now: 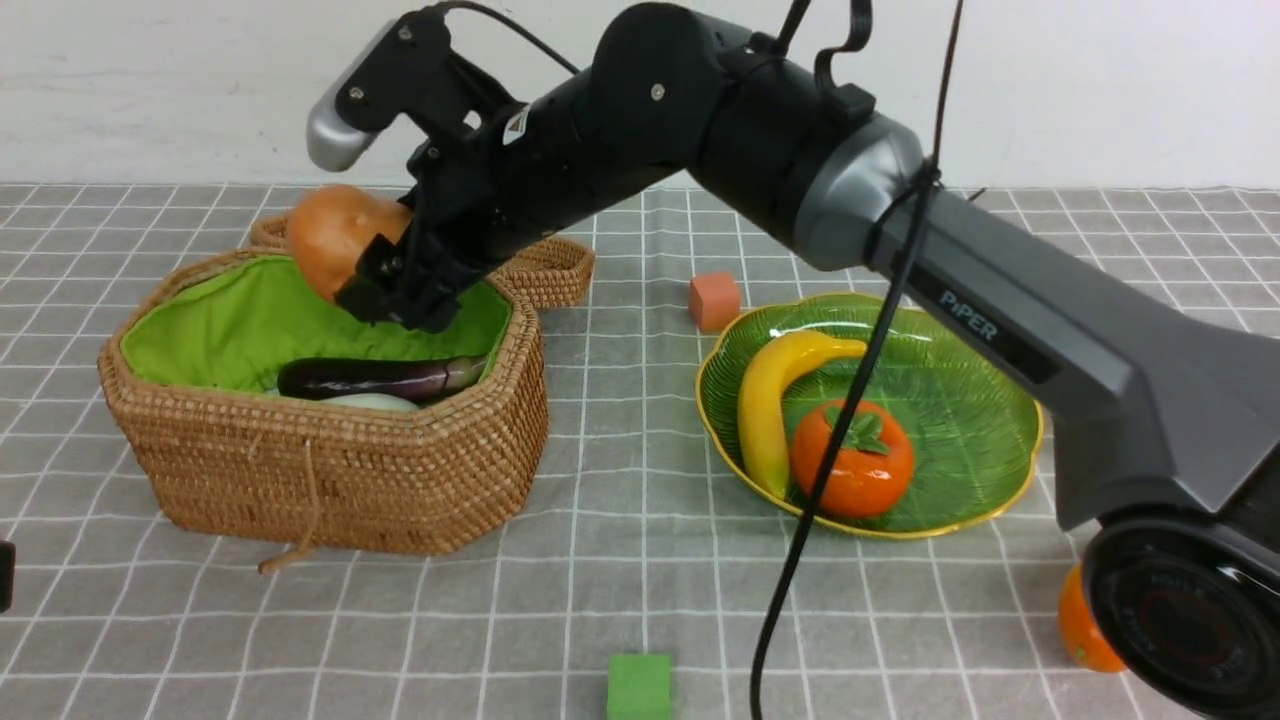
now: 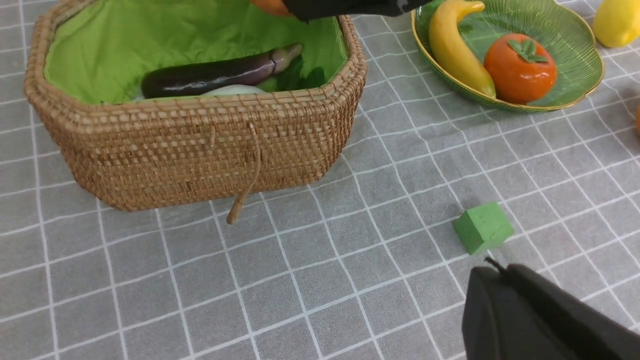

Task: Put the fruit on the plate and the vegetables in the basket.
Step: Use the right arm to grab a potato and put it into the left basket

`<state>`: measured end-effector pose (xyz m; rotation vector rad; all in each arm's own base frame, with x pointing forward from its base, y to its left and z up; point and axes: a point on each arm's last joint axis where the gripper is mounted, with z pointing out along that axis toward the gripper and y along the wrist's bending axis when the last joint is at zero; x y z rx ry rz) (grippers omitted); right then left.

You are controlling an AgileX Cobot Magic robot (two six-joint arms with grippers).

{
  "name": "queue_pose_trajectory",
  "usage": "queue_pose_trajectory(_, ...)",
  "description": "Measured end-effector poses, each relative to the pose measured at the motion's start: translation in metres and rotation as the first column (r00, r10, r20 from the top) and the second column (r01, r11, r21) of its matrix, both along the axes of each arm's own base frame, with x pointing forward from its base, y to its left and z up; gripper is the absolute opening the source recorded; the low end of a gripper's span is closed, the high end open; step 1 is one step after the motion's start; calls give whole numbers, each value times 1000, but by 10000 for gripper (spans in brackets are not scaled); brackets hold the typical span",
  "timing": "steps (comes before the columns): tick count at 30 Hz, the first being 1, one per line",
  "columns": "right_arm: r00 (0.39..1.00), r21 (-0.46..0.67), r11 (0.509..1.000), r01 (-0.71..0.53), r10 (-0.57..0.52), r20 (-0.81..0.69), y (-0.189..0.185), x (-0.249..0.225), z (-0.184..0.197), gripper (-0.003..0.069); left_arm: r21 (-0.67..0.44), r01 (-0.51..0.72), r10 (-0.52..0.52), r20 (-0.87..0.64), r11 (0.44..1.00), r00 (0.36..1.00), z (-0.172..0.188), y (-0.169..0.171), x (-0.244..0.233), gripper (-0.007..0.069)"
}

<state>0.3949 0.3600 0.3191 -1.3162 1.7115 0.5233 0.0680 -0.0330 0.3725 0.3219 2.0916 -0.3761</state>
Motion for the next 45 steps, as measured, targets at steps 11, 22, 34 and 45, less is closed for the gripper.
queue_pose_trajectory(11,998,-12,999,52,-52,-40,2,2,-8,674,0,1,-1,-2,1000,1000,0,0,0,-13)
queue_pose_trajectory(22,983,33,991,127,-121,-142,2,-2,-3,628,-2,2,-2,-1,1000,1000,0,0,0,-13)
queue_pose_trajectory(34,977,38,994,106,-97,-192,-1,-10,8,673,-1,5,-5,6,1000,1000,0,0,0,-13)
queue_pose_trajectory(45,976,181,971,156,-123,-180,5,0,9,624,11,7,-7,14,1000,1000,1,0,0,-13)
